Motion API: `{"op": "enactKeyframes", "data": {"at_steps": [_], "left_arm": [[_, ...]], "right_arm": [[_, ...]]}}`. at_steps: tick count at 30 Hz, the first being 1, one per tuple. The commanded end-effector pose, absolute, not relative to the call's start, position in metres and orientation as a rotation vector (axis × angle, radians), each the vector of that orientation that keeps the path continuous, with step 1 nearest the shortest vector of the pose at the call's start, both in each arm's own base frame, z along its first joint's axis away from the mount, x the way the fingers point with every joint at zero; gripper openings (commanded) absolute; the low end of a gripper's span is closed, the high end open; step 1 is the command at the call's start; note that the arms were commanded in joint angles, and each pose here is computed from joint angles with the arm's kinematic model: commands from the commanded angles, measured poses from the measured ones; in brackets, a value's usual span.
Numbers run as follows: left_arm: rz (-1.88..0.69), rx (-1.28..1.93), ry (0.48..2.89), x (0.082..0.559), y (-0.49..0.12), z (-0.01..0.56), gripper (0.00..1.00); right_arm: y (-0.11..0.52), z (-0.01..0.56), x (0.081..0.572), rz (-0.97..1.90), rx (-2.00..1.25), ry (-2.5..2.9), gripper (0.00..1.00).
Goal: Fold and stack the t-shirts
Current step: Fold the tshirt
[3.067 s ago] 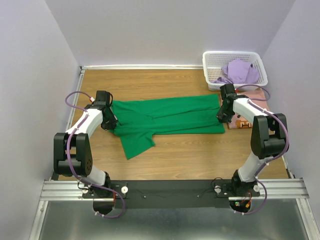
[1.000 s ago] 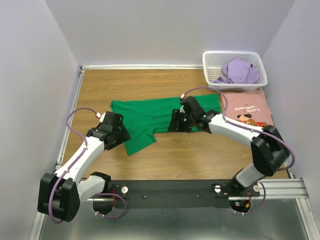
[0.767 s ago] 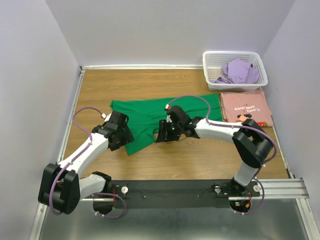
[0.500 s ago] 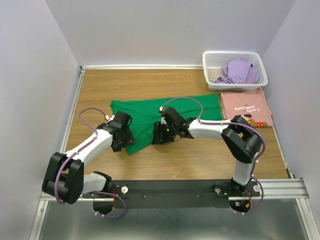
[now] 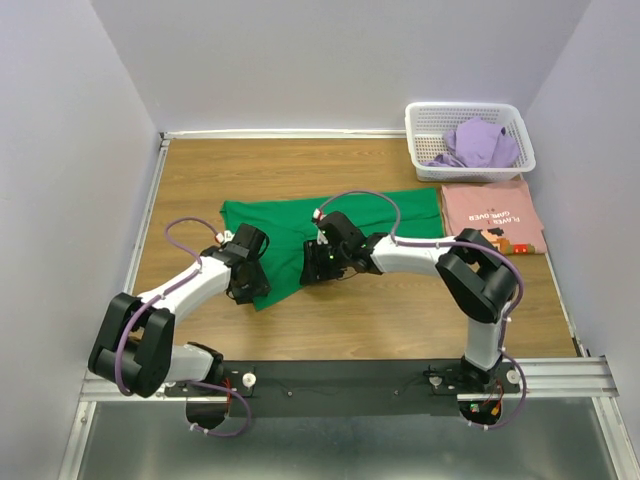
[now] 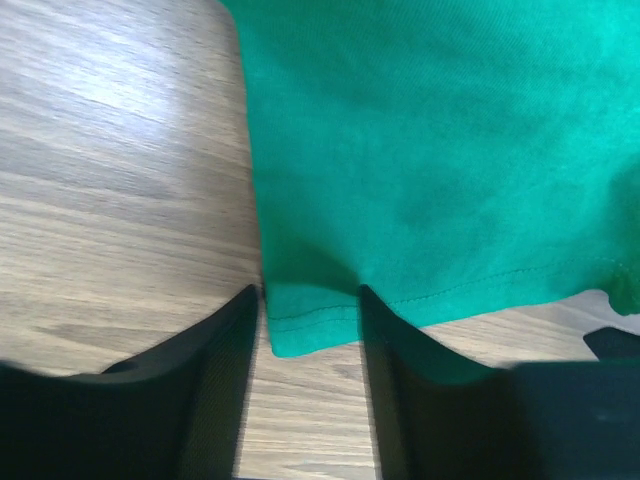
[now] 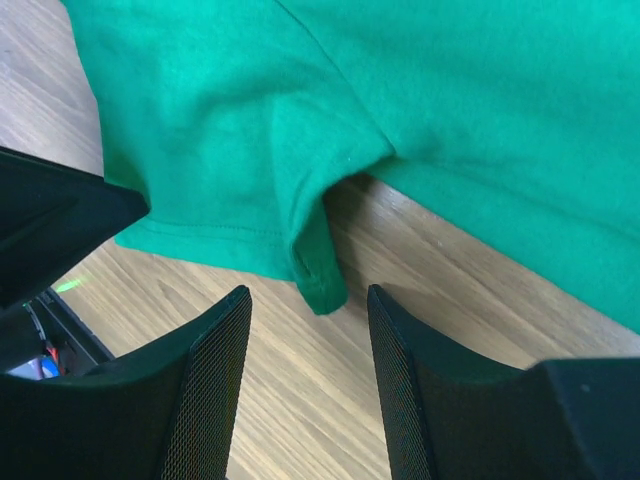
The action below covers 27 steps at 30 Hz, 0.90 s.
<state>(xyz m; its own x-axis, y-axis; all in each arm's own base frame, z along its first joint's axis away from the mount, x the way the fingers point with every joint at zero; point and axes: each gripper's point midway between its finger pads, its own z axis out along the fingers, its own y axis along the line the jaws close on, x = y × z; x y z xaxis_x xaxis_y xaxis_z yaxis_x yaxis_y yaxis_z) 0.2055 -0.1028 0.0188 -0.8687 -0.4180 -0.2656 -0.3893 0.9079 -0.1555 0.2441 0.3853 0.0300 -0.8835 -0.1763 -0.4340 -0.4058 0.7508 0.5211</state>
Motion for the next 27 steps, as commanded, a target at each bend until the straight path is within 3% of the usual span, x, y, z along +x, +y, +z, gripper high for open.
{"op": "enactKeyframes", "data": {"at_steps": [1,8,9,11,12,14,15,18,27], "left_arm": [[-0.159,-0.619,2.810,0.197,-0.109,0.009,0.47],[-0.158,-0.605,2.828,0.195,-0.110,0.005,0.22],[-0.158,-0.606,2.824,0.196,-0.110,0.005,0.13],[-0.162,-0.604,2.821,0.196,-0.110,0.006,0.05],[-0.158,-0.604,2.815,0.196,-0.109,0.007,0.00],[-0.156,-0.605,2.797,0.199,-0.109,0.012,0.00],[-0.146,-0.610,2.780,0.203,-0.108,0.015,0.00],[-0.103,-0.613,2.708,0.218,-0.101,0.031,0.00],[-0.090,-0.560,2.507,0.294,-0.089,0.085,0.00]], "right_arm": [[0.393,0.027,0.250,0.877,-0.484,2.568,0.57],[0.396,0.023,0.250,0.877,-0.502,2.570,0.56],[0.396,0.023,0.251,0.877,-0.501,2.572,0.53],[0.397,0.022,0.250,0.881,-0.507,2.572,0.49],[0.396,0.022,0.250,0.880,-0.508,2.573,0.41],[0.396,0.024,0.250,0.883,-0.506,2.571,0.28],[0.397,0.025,0.251,0.881,-0.505,2.565,0.14],[0.399,0.033,0.255,0.879,-0.482,2.547,0.02],[0.397,0.058,0.297,0.901,-0.365,2.488,0.01]]}}
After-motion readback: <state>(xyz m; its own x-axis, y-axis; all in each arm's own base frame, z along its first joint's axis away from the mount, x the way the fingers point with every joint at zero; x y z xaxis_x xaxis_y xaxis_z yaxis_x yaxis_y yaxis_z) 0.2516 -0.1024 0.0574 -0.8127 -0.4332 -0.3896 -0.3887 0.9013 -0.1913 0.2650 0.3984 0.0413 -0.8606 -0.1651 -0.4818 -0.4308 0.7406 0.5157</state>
